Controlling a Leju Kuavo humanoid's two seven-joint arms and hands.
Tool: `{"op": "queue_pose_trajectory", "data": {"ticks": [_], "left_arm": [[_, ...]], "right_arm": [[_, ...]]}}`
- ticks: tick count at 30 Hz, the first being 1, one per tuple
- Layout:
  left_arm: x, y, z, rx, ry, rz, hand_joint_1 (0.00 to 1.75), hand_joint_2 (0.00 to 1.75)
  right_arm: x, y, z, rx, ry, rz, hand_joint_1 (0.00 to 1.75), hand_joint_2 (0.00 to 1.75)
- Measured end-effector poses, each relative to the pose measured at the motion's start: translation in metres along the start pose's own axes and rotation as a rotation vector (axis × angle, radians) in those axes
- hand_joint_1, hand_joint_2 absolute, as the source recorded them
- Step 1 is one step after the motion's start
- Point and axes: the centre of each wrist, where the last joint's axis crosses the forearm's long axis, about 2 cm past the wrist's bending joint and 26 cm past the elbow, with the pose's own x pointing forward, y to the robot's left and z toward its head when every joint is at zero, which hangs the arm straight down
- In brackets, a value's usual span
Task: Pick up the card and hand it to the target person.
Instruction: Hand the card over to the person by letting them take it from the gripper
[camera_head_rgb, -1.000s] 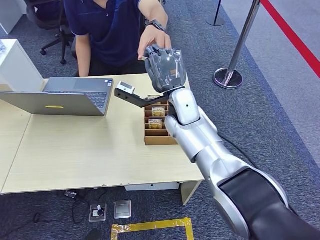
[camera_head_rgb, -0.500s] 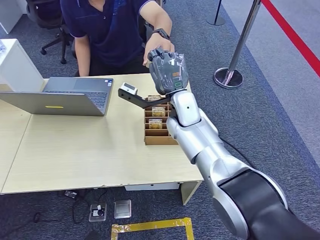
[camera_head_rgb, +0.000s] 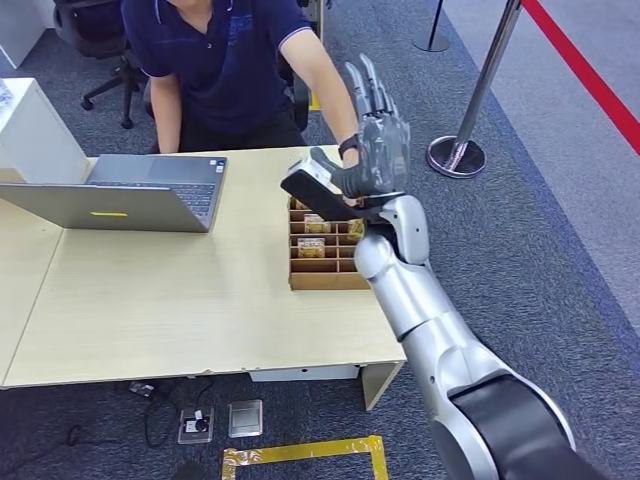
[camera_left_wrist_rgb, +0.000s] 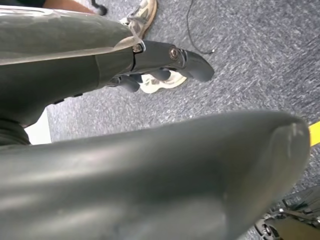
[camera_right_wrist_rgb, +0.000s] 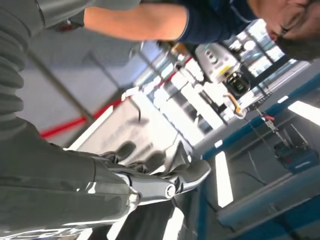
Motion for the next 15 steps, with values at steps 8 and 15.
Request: {"op": "queue_pose_trajectory", "data": {"ticks": [8,15], "left_arm": [[-0.029,-0.016,0.001,-0.037,0.023,0.048,0.0,0.0],[-0.039,-0.019,0.001,-0.044,0.019,0.037,0.0,0.0]], "right_arm": [[-0.067,-0.063,0.116,0.099,0.011,-0.695,0.0,1.75],[-0.105,-0.14,0.214,0.026,0.117,-0.778,0.0,1.75]]}}
